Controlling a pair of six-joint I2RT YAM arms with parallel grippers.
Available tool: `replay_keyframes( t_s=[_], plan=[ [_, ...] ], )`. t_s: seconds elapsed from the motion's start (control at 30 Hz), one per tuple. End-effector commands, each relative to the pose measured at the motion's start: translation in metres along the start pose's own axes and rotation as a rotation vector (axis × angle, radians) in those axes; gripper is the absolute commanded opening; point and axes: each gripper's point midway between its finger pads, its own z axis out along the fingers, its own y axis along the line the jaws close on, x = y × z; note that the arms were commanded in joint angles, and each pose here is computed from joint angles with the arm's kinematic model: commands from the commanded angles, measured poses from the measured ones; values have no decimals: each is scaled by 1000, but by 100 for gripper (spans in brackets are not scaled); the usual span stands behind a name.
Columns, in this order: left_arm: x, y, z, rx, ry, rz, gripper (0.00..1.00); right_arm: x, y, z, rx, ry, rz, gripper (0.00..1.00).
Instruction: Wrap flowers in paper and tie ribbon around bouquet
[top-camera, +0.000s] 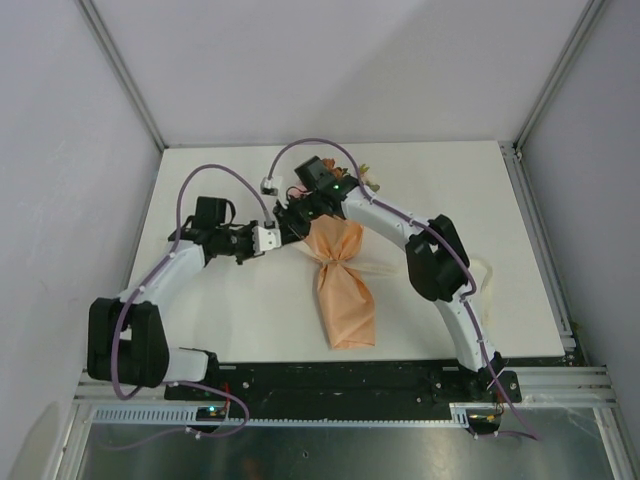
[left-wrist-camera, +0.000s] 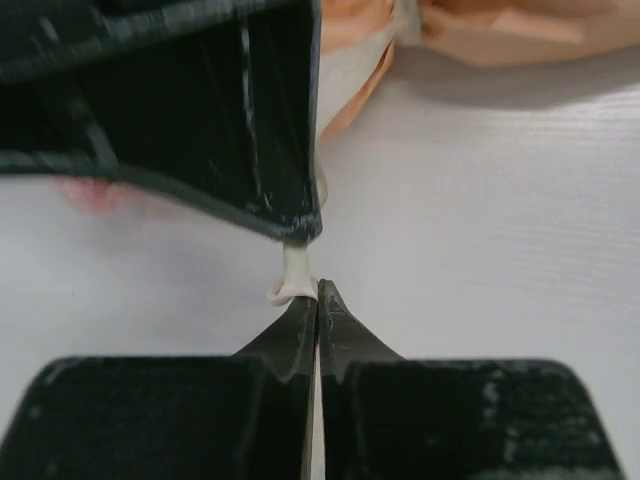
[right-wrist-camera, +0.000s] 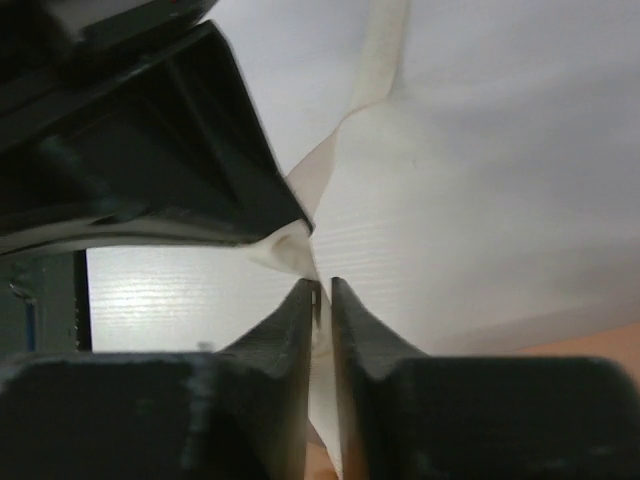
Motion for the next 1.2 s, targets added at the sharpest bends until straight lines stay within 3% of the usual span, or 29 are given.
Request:
replay_keyframes(
  t_s=[0.0, 0.1, 0.23, 0.33, 0.6, 0.8, 0.97, 1.17],
  plan=[
    [-40, -5, -3, -17, -75, 30, 1, -31, 11, -40, 9, -60, 4, 31],
    [-55, -11, -1, -3, -102, 8, 0, -33, 6, -73, 33, -74, 82, 50],
    [-70, -20, 3, 15, -128, -4, 0, -16, -3, -141, 115, -85, 192, 63],
    [-80, -24, 7, 21, -145, -29, 0, 28, -9, -181, 226, -27, 273, 69],
    [-115, -27, 19, 45, -200, -39, 0, 201, -15, -310, 624, 240, 598, 71],
    [-125, -26, 25, 58, -218, -31, 0, 295, -8, -392, 853, 366, 878, 71],
    [-129, -25, 29, 64, -225, -13, 0, 339, -7, -418, 919, 457, 992, 72],
    [-137, -23, 27, 58, -243, 3, 0, 381, -12, -401, 861, 490, 1125, 69]
  ],
)
